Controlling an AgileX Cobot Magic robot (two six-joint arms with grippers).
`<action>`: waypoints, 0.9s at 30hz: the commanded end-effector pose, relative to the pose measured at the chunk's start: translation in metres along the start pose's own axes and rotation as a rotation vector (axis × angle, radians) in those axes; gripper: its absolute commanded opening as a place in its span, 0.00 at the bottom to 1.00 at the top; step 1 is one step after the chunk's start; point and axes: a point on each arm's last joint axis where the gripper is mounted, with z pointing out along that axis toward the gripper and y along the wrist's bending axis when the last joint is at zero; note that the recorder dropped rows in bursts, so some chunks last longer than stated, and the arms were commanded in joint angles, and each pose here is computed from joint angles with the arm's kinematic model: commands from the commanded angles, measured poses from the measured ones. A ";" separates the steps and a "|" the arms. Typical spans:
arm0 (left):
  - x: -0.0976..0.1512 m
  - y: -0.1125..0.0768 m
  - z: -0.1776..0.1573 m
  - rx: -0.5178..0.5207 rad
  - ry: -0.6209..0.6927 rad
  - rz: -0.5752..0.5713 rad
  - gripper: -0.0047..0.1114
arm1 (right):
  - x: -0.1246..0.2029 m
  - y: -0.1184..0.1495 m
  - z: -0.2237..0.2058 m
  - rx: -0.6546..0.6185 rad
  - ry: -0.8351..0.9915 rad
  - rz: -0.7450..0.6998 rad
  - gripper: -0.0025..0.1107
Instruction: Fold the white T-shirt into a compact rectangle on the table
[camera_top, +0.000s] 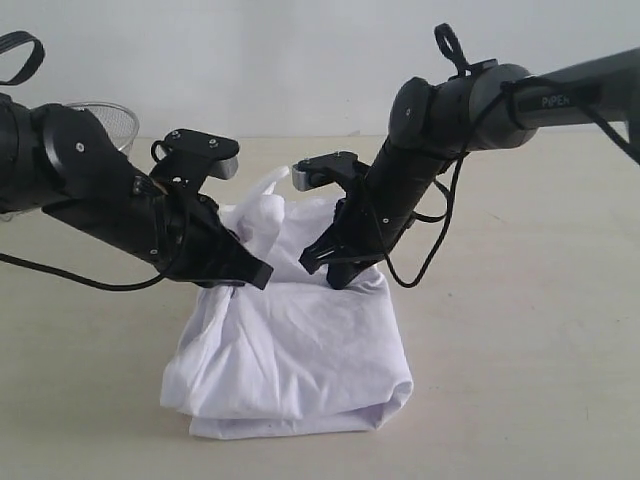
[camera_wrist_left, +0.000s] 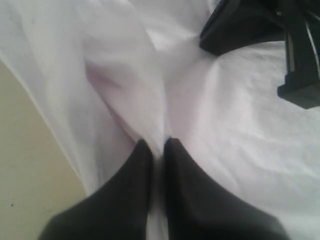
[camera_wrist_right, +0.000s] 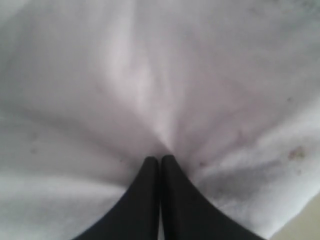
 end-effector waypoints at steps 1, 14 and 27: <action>0.013 0.002 0.001 -0.004 0.033 -0.034 0.08 | 0.004 -0.004 0.006 -0.004 0.031 0.003 0.02; 0.019 0.013 0.001 -0.035 0.025 -0.065 0.08 | 0.013 -0.014 0.005 0.114 0.128 0.063 0.02; 0.024 0.037 -0.003 -0.065 0.049 -0.110 0.08 | 0.015 -0.014 0.005 0.106 0.147 0.067 0.02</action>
